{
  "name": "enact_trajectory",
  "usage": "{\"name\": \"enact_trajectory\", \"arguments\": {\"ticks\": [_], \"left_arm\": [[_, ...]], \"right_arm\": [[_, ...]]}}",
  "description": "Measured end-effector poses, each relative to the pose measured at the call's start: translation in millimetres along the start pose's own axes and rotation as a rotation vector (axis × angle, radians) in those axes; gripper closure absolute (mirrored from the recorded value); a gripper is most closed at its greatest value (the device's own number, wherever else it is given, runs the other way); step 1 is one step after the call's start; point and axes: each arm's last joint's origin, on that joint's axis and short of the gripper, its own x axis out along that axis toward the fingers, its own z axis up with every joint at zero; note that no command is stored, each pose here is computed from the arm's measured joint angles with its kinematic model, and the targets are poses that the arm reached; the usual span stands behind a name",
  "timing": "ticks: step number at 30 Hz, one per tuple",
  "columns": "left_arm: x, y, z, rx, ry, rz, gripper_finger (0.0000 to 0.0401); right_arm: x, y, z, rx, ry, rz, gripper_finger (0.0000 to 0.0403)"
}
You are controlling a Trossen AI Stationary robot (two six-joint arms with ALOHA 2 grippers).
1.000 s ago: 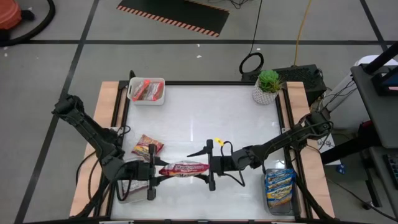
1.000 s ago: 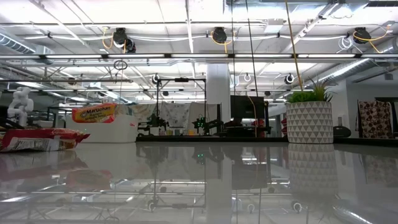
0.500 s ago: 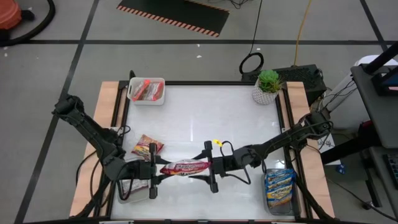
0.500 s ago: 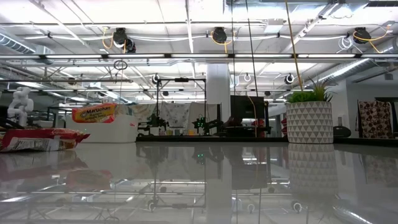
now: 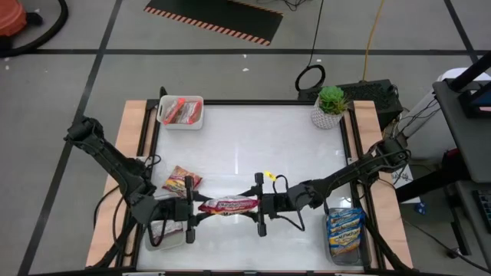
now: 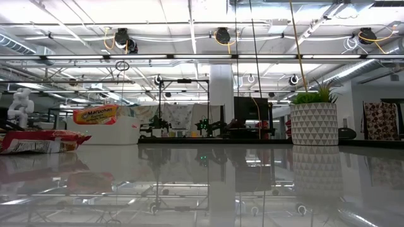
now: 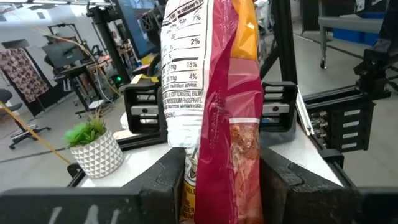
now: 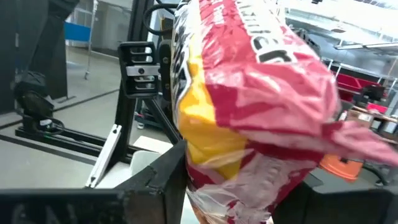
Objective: Sort Maruchan noodles
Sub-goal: Put the bottom red noodle pack into the gray bin
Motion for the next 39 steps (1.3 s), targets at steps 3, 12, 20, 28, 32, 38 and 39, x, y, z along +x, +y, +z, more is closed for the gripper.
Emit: {"name": "enact_trajectory", "arguments": {"ticks": [3,12,20,28,32,38,39], "left_arm": [[0,1,-1,-0.051,0.012,0.034,0.0274],[-6,5,-2,-0.123,0.046,0.07,0.0186],[-28,22,2,-0.167,0.104,0.05,0.0136],[-52,39,6,-0.104,0.13,0.039,0.0141],[-58,46,7,-0.195,0.14,0.05,0.0141],[-62,48,4,-0.233,0.167,0.005,0.0142],[-62,47,4,-0.224,0.175,-0.011,0.0142]], "right_arm": [[0,-1,0,-0.007,0.004,-0.009,0.0241],[0,-2,-1,-0.011,0.009,-0.037,0.0249],[0,-2,-2,-0.016,0.021,-0.031,0.0249],[5,-18,-22,0.144,0.18,-0.062,0.025],[6,-29,-35,0.262,0.284,-0.107,0.0251],[4,-31,-42,0.367,0.351,-0.1,0.0248],[4,-30,-42,0.394,0.355,-0.082,0.0248]]}}
